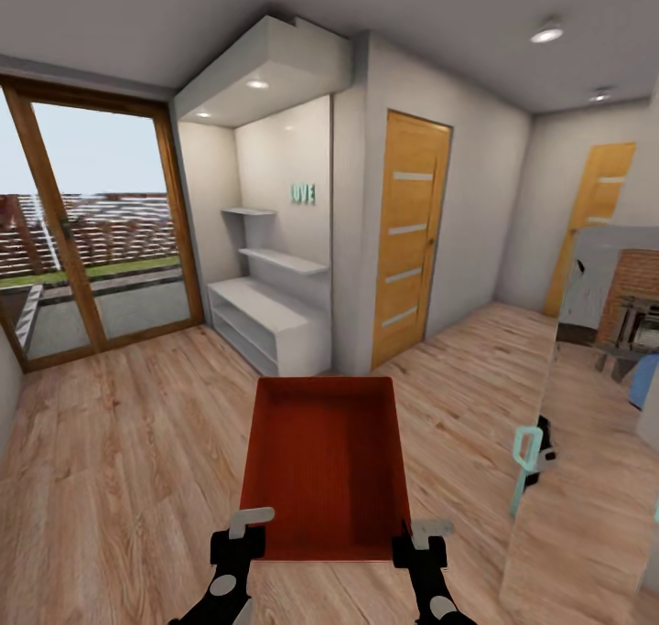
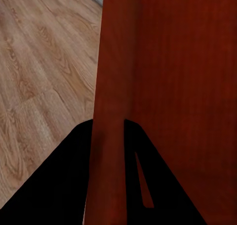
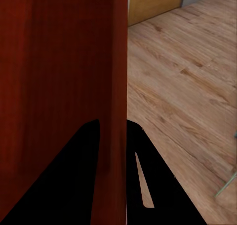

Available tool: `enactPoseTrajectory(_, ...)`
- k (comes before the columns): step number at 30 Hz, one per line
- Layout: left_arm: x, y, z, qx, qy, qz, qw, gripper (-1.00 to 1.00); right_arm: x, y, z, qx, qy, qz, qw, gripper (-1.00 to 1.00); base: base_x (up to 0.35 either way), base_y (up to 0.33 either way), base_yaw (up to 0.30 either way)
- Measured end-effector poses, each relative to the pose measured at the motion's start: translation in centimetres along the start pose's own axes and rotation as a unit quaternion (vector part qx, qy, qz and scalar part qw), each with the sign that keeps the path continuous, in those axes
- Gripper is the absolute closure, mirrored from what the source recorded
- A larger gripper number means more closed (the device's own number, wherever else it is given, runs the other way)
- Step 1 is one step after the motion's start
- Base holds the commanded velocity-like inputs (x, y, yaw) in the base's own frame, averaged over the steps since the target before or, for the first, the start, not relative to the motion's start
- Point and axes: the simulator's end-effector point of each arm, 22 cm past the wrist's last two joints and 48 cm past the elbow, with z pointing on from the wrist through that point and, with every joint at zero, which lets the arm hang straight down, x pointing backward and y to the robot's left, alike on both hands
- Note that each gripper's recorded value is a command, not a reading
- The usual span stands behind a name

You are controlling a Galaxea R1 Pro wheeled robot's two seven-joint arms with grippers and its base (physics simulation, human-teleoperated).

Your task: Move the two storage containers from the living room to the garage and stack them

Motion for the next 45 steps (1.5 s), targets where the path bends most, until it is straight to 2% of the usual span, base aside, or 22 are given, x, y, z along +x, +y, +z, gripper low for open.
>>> enactPoseTrajectory(38,-0.12,-0.01,-0.01,0.000,-0.003,-0.001,1.0000,1.00,-0.16,-0.02,0.02,0.000,-0.003,0.000,1.0000,1.00,0.321,0.000,0.000)
enactPoseTrajectory(45,-0.02,-0.01,0.00,0.000,0.000,0.000,1.0000,1.00,-0.04,-0.01,0.01,0.000,0.000,0.000,1.0000,1.00,0.321,0.000,-0.143)
